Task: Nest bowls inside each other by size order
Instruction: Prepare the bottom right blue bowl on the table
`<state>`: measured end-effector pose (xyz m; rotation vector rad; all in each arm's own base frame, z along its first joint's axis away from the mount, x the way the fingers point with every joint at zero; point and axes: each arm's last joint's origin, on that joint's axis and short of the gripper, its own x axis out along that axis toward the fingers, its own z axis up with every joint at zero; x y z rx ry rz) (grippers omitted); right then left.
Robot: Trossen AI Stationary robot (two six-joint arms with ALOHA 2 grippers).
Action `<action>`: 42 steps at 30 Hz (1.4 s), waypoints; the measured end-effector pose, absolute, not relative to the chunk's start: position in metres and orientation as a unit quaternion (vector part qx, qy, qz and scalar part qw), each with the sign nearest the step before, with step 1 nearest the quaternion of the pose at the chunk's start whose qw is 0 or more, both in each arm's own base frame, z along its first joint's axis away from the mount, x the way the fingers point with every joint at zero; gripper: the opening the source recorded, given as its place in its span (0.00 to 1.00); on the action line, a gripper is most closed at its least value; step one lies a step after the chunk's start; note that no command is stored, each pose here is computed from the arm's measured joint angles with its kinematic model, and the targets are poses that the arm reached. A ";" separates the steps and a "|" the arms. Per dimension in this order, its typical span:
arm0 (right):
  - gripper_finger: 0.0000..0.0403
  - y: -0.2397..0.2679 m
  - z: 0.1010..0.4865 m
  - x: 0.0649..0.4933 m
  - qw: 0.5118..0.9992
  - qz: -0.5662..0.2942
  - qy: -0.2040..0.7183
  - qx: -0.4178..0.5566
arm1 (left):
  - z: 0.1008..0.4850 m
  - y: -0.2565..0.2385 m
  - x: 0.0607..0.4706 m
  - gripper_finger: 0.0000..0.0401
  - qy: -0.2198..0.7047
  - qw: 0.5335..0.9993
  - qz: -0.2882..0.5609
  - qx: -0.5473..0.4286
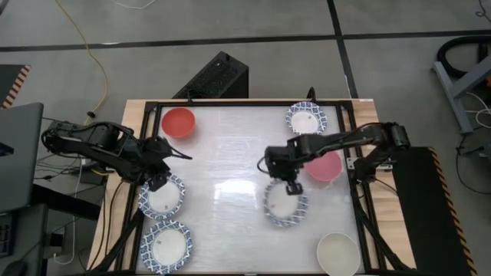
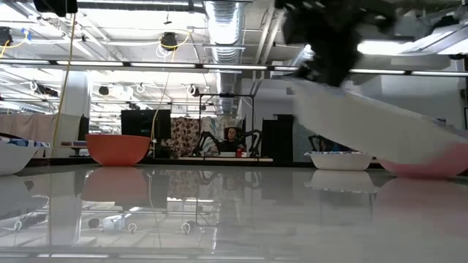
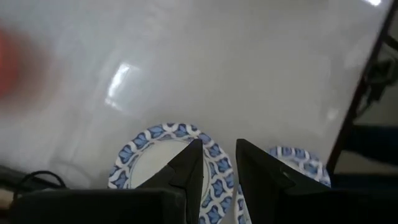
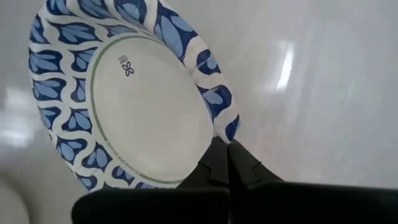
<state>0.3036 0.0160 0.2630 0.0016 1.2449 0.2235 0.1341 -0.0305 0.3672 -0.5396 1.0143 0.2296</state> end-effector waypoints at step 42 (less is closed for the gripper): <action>0.00 -0.007 0.295 0.335 0.838 -0.089 0.500 0.198 | 0.362 -0.023 0.123 0.32 0.471 0.796 0.256 -0.282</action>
